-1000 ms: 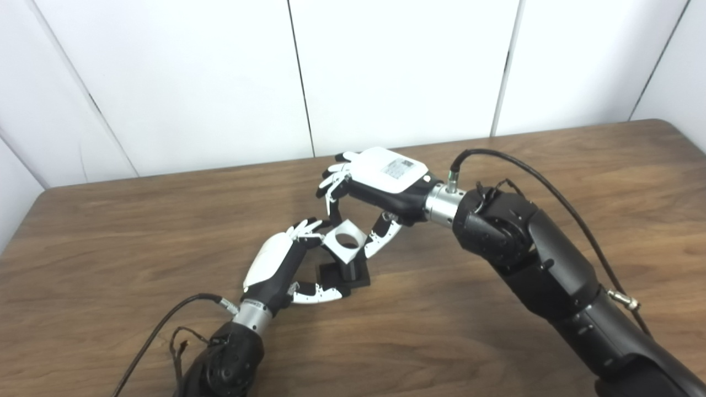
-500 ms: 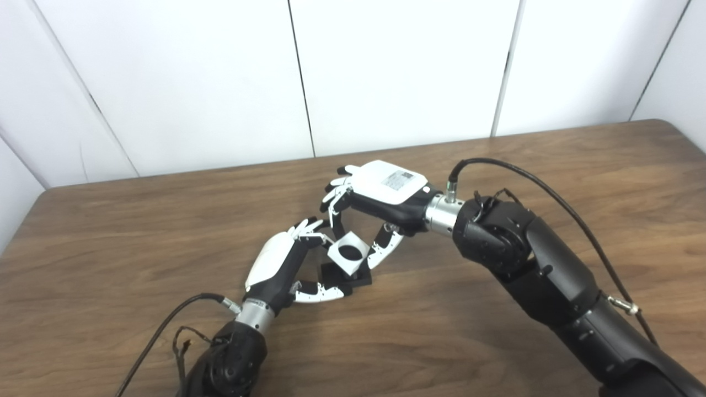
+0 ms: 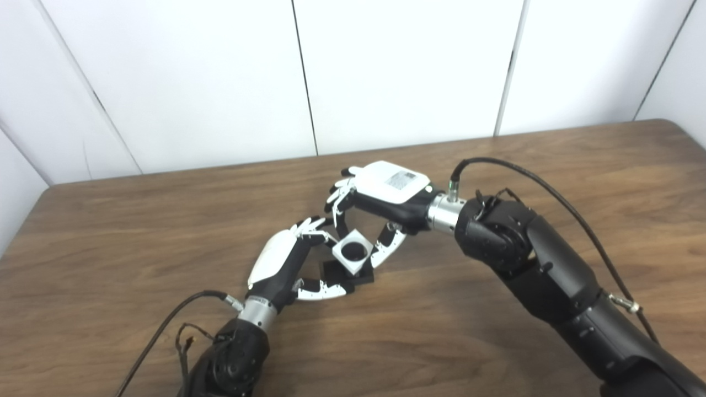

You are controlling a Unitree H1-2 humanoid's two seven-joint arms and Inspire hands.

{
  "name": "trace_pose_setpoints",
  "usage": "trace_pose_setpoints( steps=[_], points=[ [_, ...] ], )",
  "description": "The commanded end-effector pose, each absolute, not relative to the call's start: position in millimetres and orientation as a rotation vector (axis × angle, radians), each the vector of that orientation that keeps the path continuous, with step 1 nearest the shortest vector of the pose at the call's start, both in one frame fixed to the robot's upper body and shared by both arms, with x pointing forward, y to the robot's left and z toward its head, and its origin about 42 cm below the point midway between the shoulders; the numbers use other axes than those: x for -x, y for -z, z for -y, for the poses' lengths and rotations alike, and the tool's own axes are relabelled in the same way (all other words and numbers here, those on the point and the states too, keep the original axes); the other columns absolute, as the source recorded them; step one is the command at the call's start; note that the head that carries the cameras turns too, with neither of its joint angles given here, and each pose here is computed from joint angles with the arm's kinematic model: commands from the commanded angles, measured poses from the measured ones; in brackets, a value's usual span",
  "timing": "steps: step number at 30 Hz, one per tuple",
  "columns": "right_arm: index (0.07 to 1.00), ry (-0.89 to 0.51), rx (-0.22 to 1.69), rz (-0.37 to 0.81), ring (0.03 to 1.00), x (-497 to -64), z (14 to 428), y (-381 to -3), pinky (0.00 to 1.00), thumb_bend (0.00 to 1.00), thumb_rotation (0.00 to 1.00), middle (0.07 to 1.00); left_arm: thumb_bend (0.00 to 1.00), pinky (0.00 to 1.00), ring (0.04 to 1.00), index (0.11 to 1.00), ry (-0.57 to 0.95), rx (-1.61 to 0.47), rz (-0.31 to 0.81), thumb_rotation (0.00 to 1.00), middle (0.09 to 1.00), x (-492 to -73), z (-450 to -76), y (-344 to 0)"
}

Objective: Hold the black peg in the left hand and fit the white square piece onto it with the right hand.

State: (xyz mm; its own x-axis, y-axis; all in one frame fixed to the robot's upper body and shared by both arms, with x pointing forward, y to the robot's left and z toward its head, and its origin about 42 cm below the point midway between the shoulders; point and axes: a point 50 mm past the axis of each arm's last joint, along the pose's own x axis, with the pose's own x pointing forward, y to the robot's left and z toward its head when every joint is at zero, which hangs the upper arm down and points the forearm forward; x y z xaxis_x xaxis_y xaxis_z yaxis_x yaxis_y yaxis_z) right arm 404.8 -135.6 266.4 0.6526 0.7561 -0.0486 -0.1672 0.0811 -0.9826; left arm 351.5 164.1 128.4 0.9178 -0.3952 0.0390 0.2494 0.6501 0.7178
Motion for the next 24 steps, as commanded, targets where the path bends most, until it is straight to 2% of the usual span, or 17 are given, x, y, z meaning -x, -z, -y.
trace_pose_setpoints(
  steps=[1,15,24],
  points=[
    [0.480,-0.703,1.321,0.640,0.882,-412.4,130.4,-291.0,0.97,0.52,0.14,0.790,0.52,0.99,0.974,0.488,0.393,-0.826,0.179,0.07,0.914,-347.3,-163.0,-122.9],
    [0.480,-0.685,1.317,0.610,0.879,-419.4,132.3,-283.0,0.96,0.52,0.14,0.790,0.52,0.98,0.971,0.489,0.393,-0.829,0.181,0.07,0.913,-345.7,-163.4,-122.7],
    [0.480,-0.682,1.303,0.554,0.870,-423.4,132.3,-262.6,0.96,0.52,0.14,0.780,0.52,0.99,0.972,0.489,0.392,-0.828,0.180,0.07,0.913,-345.2,-164.3,-124.8]
  ],
)
